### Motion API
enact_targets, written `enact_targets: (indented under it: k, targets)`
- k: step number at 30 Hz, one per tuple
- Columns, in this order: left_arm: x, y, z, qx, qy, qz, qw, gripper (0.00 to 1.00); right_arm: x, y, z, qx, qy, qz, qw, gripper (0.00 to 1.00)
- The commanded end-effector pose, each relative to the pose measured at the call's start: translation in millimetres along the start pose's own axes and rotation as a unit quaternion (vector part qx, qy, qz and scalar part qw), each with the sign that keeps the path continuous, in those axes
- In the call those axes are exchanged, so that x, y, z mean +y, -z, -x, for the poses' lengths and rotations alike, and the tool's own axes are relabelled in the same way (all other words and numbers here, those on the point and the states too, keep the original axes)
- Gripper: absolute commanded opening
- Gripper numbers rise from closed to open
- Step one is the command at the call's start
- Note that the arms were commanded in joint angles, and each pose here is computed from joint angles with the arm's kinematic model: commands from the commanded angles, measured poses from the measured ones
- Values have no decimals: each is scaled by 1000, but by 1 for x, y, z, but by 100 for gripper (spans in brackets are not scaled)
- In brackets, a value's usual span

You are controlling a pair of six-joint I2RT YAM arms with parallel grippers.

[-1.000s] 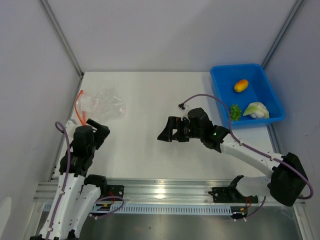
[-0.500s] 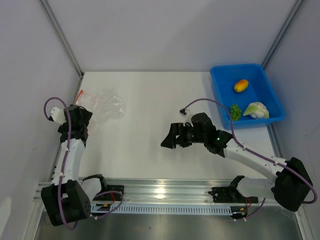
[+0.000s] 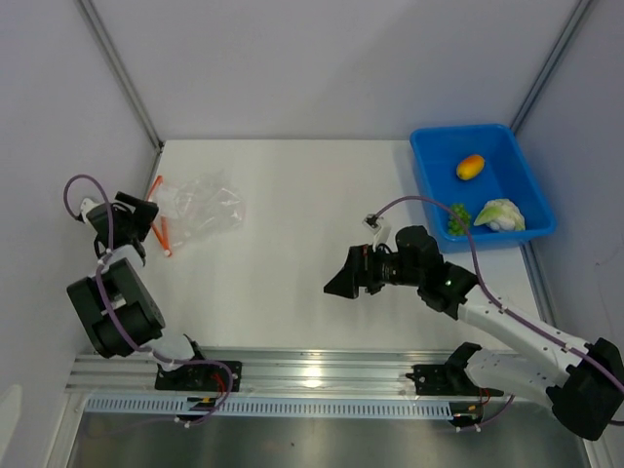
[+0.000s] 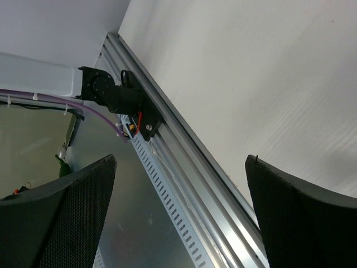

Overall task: Place the food in the zip-top bag and seal the zipper
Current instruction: Pick up the zipper food storage bag at the center of the board.

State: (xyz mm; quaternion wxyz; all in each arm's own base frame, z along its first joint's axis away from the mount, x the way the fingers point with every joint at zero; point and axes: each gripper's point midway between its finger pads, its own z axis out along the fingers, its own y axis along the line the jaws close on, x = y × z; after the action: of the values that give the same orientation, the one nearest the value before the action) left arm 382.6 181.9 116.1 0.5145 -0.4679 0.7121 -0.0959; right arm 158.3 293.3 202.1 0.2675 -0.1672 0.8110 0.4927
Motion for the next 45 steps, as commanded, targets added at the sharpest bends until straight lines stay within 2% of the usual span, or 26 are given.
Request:
enact_targets:
  k: [1,12,16,26,30,33,36,37,39,45]
  targets:
    - [-41,-5,20,-12,-17,-95,995,99,-4,11,4,-1,15,2,1000,99]
    - [-32,-26,-2,35,-2,-98,995,100,-38,30,15,-18,-12,-21,1000,99]
    - [-28,-31,-14,61,18,-94,994,99,-40,32,15,-21,-17,-22,999,99]
    - [-20,-38,-20,82,29,-68,994,98,-39,33,15,-24,-16,-24,999,99]
    - [-21,-39,-22,93,29,-72,993,94,-41,32,14,-22,-19,-27,999,99]
    - [-23,-38,-23,95,25,-77,992,86,-40,33,15,-23,-17,-27,999,99]
    - [-25,-37,-25,102,29,-81,991,73,-39,34,18,-27,-16,-27,999,99]
    - [-27,-37,-26,106,32,-84,990,64,-39,34,18,-27,-17,-27,999,99]
    - [-32,-35,-30,113,33,-86,989,60,-39,34,18,-28,-17,-28,999,99]
    - [-43,-30,-34,122,16,-81,989,38,-38,36,19,-31,-15,-29,999,99]
